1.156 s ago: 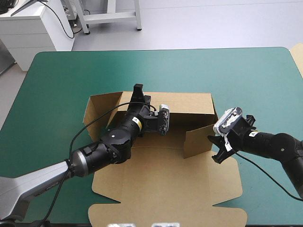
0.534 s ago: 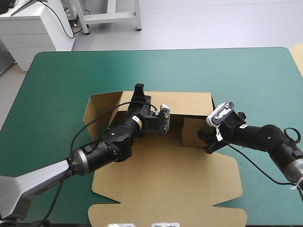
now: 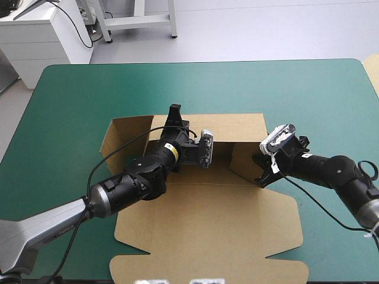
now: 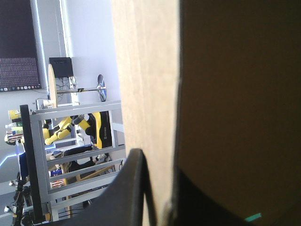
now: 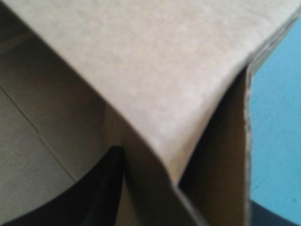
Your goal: Fold the box
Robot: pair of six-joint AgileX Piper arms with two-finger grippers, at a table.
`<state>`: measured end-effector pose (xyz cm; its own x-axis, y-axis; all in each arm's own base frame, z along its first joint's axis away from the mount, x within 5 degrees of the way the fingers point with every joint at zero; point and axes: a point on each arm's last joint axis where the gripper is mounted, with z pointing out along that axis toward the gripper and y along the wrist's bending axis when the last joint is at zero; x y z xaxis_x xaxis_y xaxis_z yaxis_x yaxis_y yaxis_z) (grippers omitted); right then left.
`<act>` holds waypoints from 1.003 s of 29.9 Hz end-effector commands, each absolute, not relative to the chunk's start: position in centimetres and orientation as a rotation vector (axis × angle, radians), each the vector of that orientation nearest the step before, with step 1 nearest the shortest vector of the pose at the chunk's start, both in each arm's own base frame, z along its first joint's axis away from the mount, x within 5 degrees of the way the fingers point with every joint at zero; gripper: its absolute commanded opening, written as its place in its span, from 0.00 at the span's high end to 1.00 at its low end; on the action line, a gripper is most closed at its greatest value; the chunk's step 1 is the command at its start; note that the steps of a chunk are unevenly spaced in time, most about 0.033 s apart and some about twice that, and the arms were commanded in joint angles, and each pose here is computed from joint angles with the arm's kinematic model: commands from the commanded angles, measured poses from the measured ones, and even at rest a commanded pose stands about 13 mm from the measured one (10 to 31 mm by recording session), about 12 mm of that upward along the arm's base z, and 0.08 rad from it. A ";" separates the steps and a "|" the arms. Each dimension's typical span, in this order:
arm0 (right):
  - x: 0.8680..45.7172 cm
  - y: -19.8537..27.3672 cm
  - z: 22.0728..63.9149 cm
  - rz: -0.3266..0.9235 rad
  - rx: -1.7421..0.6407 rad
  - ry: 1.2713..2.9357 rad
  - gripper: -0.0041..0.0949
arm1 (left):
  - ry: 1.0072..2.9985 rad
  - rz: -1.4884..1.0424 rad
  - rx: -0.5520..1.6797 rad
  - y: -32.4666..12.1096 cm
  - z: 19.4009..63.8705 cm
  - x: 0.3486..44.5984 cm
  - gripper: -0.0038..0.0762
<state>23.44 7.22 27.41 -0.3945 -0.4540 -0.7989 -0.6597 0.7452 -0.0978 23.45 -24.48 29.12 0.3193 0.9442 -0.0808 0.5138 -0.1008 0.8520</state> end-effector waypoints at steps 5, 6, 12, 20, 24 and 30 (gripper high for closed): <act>23.3 7.9 29.0 0.419 -0.763 2.020 0.98 | 1.571 0.460 1.747 -24.4 26.0 22.4 0.96; 23.3 7.9 29.0 0.420 -0.757 2.019 0.98 | 1.570 0.459 1.743 -24.4 26.1 22.4 0.94; 23.5 7.7 29.1 0.393 -0.731 2.014 0.98 | 1.500 0.373 1.626 -24.5 29.8 22.0 0.69; 23.6 7.6 29.1 0.370 -0.738 2.012 0.98 | 1.489 0.392 1.595 -23.8 31.2 21.7 0.62; 23.7 7.5 29.1 0.361 -0.727 2.012 0.98 | 1.471 0.372 1.581 -23.7 31.7 21.4 0.54; 24.0 7.2 29.3 0.343 -0.640 2.020 0.98 | 1.404 0.330 1.546 -23.6 33.3 20.6 0.19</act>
<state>24.17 6.89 27.51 -0.4503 -0.3303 -0.8295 -0.5607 0.8276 -0.0252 21.46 -23.50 31.08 0.2446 0.9129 -0.3269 0.6285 0.1074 0.7703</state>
